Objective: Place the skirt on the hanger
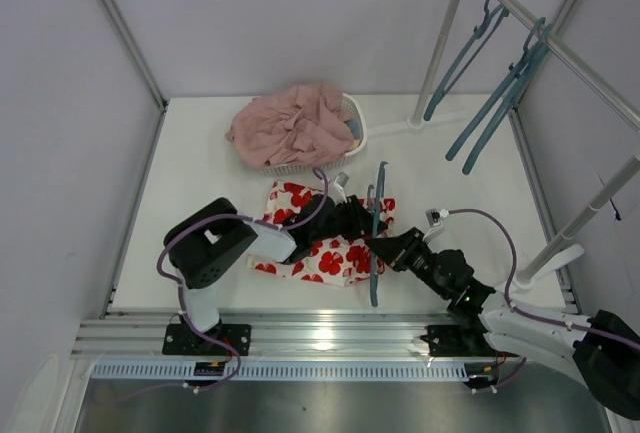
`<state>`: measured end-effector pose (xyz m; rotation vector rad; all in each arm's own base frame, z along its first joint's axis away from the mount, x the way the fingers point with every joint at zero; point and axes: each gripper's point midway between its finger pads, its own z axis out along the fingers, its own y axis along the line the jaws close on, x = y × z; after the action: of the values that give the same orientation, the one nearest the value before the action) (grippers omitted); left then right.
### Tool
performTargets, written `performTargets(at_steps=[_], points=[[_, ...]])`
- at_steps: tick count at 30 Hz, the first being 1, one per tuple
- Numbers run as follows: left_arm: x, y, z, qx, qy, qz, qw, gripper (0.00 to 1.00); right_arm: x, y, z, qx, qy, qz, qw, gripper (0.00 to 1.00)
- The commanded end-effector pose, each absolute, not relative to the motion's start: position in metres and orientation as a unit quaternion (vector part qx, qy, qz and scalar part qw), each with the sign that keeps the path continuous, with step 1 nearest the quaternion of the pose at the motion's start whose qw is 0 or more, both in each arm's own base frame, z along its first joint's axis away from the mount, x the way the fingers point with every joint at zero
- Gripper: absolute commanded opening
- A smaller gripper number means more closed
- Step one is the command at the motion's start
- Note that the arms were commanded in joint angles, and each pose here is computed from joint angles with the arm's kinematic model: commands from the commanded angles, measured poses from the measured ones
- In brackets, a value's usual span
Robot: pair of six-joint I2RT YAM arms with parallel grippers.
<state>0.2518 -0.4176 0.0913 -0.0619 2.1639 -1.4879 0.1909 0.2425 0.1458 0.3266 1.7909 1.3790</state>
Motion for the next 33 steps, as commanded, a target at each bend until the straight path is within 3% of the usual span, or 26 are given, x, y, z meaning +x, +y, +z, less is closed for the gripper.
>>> performTargets(at_steps=[1, 2, 5, 6, 7, 8, 9, 12, 13, 21, 25, 28, 33], points=[[0.250, -0.415, 0.119, -0.007, 0.767, -0.580, 0.275, 0.37, 0.183, 0.223, 0.105, 0.135, 0.738, 0.513, 0.416, 0.00], [0.247, -0.410, 0.124, -0.002, 0.765, -0.581, 0.279, 0.48, 0.181, 0.221, 0.102, 0.138, 0.738, 0.514, 0.415, 0.00], [0.251, -0.396, 0.131, -0.008, 0.772, -0.563, 0.295, 0.57, 0.178, 0.219, 0.097, 0.144, 0.740, 0.516, 0.407, 0.00], [0.252, -0.392, 0.133, -0.012, 0.773, -0.558, 0.301, 0.69, 0.177, 0.218, 0.096, 0.144, 0.741, 0.515, 0.406, 0.00], [0.255, -0.387, 0.134, -0.016, 0.775, -0.553, 0.306, 0.76, 0.176, 0.218, 0.092, 0.143, 0.746, 0.510, 0.404, 0.00], [0.256, -0.382, 0.134, -0.018, 0.780, -0.545, 0.308, 0.77, 0.176, 0.218, 0.092, 0.141, 0.747, 0.508, 0.404, 0.00], [0.256, -0.378, 0.142, -0.018, 0.774, -0.548, 0.315, 0.86, 0.177, 0.217, 0.092, 0.141, 0.748, 0.507, 0.405, 0.00], [0.255, -0.367, 0.152, -0.020, 0.771, -0.546, 0.327, 0.91, 0.176, 0.217, 0.090, 0.135, 0.752, 0.502, 0.406, 0.00], [0.255, -0.366, 0.156, -0.021, 0.769, -0.546, 0.331, 0.99, 0.176, 0.217, 0.089, 0.135, 0.753, 0.500, 0.406, 0.00], [0.253, -0.338, 0.157, -0.030, 0.785, -0.503, 0.361, 1.00, 0.178, 0.221, 0.083, 0.126, 0.765, 0.488, 0.402, 0.00], [0.261, -0.297, 0.116, -0.050, 0.844, -0.373, 0.382, 0.98, 0.179, 0.210, 0.063, 0.159, 0.792, 0.447, 0.384, 0.00], [0.260, -0.282, 0.104, -0.050, 0.858, -0.335, 0.387, 0.97, 0.179, 0.200, 0.064, 0.174, 0.785, 0.446, 0.394, 0.00], [0.256, -0.272, 0.094, -0.024, 0.870, -0.299, 0.392, 0.92, 0.181, 0.188, 0.101, 0.178, 0.749, 0.469, 0.433, 0.00]])
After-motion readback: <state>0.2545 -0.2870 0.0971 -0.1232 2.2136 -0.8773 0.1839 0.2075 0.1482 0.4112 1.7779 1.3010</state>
